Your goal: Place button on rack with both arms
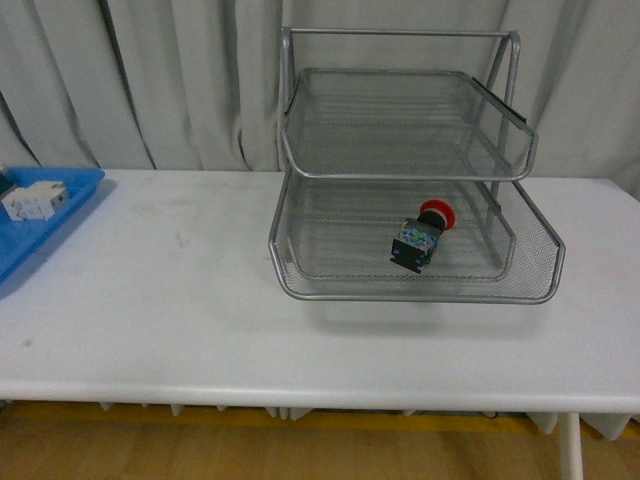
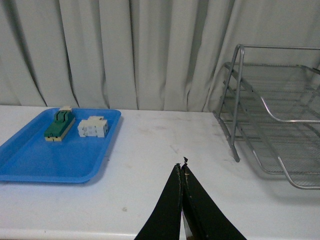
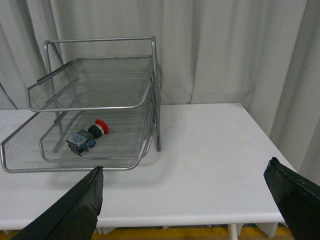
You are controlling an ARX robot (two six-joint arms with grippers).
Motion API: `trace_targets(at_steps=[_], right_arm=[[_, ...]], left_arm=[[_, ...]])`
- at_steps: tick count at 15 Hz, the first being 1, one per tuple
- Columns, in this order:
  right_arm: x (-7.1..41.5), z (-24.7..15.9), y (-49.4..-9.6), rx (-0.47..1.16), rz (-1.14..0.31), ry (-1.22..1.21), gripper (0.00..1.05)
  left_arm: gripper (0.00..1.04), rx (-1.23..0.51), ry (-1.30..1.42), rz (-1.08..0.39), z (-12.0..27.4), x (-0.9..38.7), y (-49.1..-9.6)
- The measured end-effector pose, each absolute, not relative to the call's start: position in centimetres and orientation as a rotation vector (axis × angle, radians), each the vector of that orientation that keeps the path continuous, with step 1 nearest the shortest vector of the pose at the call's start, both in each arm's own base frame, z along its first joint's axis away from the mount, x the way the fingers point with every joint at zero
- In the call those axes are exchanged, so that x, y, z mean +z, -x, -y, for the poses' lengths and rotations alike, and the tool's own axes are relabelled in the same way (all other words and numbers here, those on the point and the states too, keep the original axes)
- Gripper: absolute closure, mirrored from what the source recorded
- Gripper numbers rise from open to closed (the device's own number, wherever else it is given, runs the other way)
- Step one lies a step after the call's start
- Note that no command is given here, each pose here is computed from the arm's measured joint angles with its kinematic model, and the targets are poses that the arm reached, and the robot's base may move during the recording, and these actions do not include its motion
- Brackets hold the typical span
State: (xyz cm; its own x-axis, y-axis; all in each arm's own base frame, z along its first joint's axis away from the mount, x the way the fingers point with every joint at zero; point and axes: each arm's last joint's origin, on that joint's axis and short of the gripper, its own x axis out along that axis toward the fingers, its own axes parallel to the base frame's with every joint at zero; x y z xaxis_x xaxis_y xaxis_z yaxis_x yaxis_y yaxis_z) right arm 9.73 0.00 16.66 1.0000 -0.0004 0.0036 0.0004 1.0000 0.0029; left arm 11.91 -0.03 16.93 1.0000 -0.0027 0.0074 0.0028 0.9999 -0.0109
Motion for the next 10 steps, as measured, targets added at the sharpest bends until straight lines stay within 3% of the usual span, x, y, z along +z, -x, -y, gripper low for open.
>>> trace_targets(at_steps=[10], right_arm=[[16.7, 0.0, -9.7, 0.000, 0.004, -0.002, 0.06]], left_arm=[[1.03, -0.003, 0.010, -0.008, 0.0, 16.5, -9.8]])
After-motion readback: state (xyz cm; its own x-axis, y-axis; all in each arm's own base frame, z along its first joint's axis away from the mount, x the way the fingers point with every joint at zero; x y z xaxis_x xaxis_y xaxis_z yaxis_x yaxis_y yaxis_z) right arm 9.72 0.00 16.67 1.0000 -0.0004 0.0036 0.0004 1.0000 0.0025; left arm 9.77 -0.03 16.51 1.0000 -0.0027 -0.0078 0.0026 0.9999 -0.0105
